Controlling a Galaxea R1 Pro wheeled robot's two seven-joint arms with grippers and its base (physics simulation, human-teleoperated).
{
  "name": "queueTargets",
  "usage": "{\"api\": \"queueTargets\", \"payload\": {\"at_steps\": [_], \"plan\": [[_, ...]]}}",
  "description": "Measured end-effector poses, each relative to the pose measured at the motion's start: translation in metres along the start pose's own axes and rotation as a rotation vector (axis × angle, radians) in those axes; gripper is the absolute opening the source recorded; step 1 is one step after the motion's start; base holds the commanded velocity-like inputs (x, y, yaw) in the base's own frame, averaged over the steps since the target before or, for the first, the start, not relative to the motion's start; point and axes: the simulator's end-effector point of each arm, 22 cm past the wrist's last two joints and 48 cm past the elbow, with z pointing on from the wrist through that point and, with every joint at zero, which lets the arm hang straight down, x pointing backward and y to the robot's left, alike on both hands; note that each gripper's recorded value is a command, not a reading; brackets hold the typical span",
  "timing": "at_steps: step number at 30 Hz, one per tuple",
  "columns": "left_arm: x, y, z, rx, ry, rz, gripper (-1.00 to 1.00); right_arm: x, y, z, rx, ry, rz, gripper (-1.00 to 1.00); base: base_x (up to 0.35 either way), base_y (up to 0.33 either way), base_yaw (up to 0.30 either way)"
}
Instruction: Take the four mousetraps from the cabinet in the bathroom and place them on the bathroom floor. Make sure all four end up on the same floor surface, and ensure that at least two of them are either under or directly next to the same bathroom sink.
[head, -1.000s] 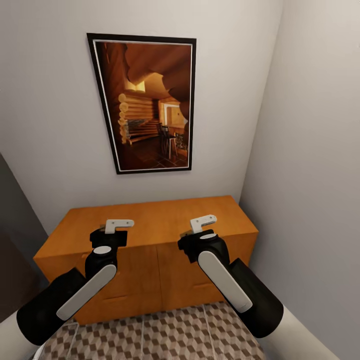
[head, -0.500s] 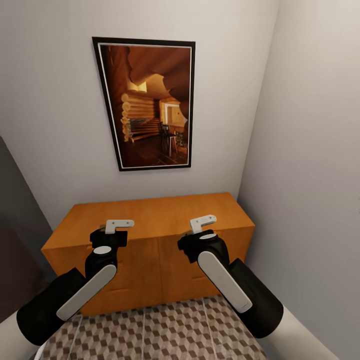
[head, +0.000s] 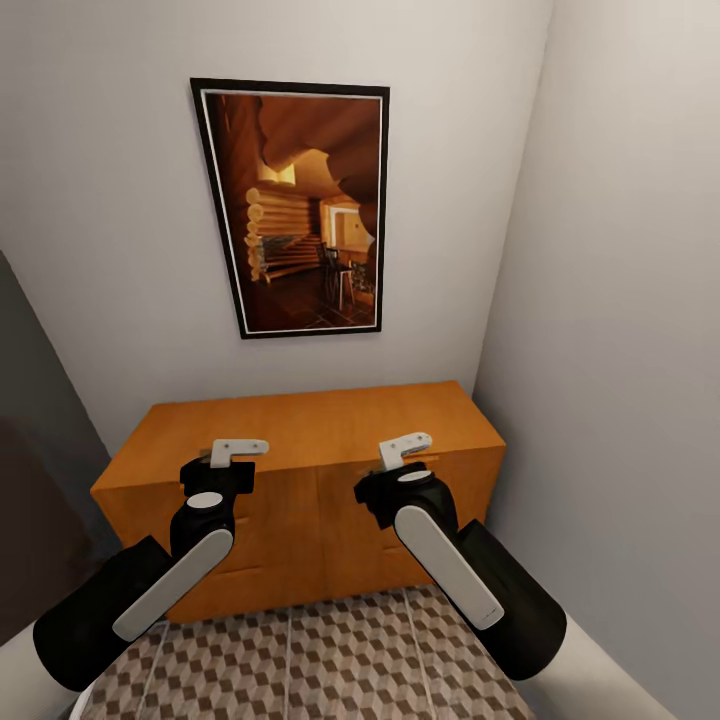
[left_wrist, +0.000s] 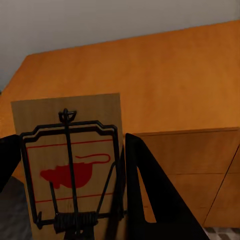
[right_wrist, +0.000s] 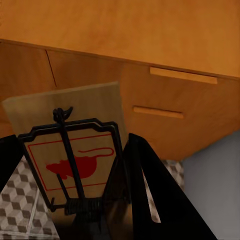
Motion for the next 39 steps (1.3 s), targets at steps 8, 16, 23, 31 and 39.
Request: {"api": "queueTargets", "payload": {"at_steps": [8, 16, 23, 31, 39], "plan": [[0.0000, -0.0003, 0.0003, 0.001, 0.000, 0.001, -1.00, 0.0041, 0.0009, 0.0009, -0.001, 0.007, 0.000, -1.00, -0.092, 0.000, 0.000], [0.0002, -0.0003, 0.0002, 0.001, 0.000, 0.002, -1.00, 0.0043, 0.0023, 0.0005, -0.004, 0.007, -0.001, -1.00, -0.062, 0.000, 0.000], [0.0000, -0.0007, 0.0000, 0.001, 0.000, 0.002, -1.00, 0.0046, 0.0019, 0.0006, -0.003, 0.007, -0.001, -1.00, -0.121, 0.000, 0.000], [0.0002, -0.0014, 0.0003, 0.003, 0.001, 0.001, -1.00, 0.0048, 0.0019, 0.0011, -0.003, 0.008, -0.001, -1.00, -0.205, 0.000, 0.000], [-0.0001, -0.0012, 0.0000, 0.003, 0.000, 0.001, -1.00, 0.0051, 0.0019, 0.0008, -0.003, 0.009, -0.002, -1.00, -0.209, 0.000, 0.000]]}}
